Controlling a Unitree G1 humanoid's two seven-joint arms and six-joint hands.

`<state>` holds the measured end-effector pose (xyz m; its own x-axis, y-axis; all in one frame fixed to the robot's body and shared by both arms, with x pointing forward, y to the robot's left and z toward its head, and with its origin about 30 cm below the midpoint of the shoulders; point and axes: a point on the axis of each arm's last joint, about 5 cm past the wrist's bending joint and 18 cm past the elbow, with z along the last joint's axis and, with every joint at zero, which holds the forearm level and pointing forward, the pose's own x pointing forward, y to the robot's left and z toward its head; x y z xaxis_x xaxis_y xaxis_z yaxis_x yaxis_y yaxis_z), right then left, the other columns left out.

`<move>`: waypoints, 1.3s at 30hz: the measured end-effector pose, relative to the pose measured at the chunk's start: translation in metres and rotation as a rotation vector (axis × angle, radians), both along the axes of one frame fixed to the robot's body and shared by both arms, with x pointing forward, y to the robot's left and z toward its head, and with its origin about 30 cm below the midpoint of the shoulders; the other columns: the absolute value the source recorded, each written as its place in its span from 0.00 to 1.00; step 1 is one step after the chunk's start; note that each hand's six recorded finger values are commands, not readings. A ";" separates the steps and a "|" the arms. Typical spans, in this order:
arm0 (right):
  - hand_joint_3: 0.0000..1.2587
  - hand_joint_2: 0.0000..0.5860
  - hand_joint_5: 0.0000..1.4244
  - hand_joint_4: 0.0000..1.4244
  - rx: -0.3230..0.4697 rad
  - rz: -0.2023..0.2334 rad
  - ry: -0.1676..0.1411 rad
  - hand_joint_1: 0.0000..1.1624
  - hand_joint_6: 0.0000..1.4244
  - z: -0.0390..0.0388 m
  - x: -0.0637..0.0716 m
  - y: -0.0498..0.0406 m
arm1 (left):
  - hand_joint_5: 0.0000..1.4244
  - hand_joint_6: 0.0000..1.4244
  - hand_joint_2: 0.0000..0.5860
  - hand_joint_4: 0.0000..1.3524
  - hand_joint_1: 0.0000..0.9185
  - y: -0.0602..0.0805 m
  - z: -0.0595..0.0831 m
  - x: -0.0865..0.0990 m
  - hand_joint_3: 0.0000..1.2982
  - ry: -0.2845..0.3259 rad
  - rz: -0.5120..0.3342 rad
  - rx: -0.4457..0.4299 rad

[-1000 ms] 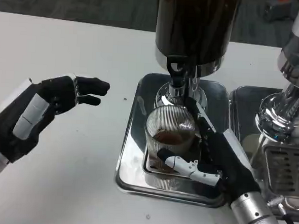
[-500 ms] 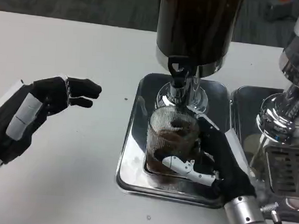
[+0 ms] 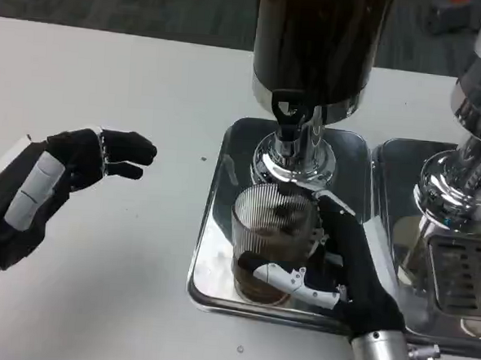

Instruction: Grasp the cup under the faucet to collect the drink, then remove the cup.

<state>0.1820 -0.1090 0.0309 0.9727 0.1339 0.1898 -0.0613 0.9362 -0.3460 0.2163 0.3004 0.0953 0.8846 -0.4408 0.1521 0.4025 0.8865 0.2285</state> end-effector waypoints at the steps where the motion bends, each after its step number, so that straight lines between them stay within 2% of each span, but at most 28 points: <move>1: 0.41 0.34 0.66 0.52 -0.002 -0.007 -0.004 0.75 0.91 -0.0005 -0.001 0.0001 | 0.24 0.28 0.22 0.29 0.00 0.000 0.000 0.000 0.39 0.000 0.000 0.000; 8: 0.47 0.34 0.71 0.57 0.017 -0.087 -0.030 0.75 0.95 -0.0059 -0.012 -0.0004 | 0.24 0.28 0.23 0.30 0.00 0.000 0.000 0.000 0.39 0.003 0.001 -0.001; 10: 0.47 0.35 0.72 0.57 0.031 -0.115 -0.047 0.76 0.96 -0.0051 -0.016 -0.0014 | 0.24 0.28 0.23 0.30 0.00 0.000 -0.001 0.000 0.39 0.004 0.001 -0.001; 14: 0.47 0.33 0.72 0.57 0.050 -0.142 -0.085 0.77 0.97 -0.0006 -0.019 -0.0039 | 0.24 0.28 0.24 0.30 0.00 0.000 -0.001 0.000 0.39 0.005 -0.002 0.000; 15: 0.47 0.32 0.72 0.56 0.060 -0.152 -0.104 0.77 0.97 0.0020 -0.021 -0.0052 | 0.24 0.28 0.24 0.29 0.00 0.000 -0.001 0.000 0.39 0.005 -0.002 0.000; 18: 0.47 0.32 0.71 0.56 0.071 -0.170 -0.137 0.77 0.97 0.0070 -0.023 -0.0079 | 0.24 0.28 0.24 0.29 0.00 -0.001 -0.001 0.001 0.39 0.008 -0.009 0.003; 25: 0.49 0.27 0.71 0.56 0.081 -0.209 -0.180 0.79 0.98 0.0145 -0.030 -0.0145 | 0.21 0.26 0.22 0.24 0.00 -0.006 -0.002 0.003 0.35 0.020 -0.046 0.045; 29: 0.50 0.25 0.72 0.57 0.076 -0.234 -0.190 0.80 0.98 0.0175 -0.036 -0.0199 | 0.18 0.23 0.22 0.20 0.00 -0.012 0.004 0.004 0.31 -0.046 -0.082 0.117; 34: 0.50 0.25 0.72 0.57 0.051 -0.240 -0.196 0.80 0.98 0.0228 -0.043 -0.0294 | 0.15 0.21 0.21 0.15 0.00 -0.022 0.016 0.005 0.27 -0.177 -0.134 0.207; 39: 0.52 0.25 0.72 0.58 0.029 -0.248 -0.200 0.80 0.97 0.0290 -0.050 -0.0384 | 0.10 0.18 0.19 0.09 0.00 -0.023 0.026 0.000 0.20 -0.279 -0.150 0.279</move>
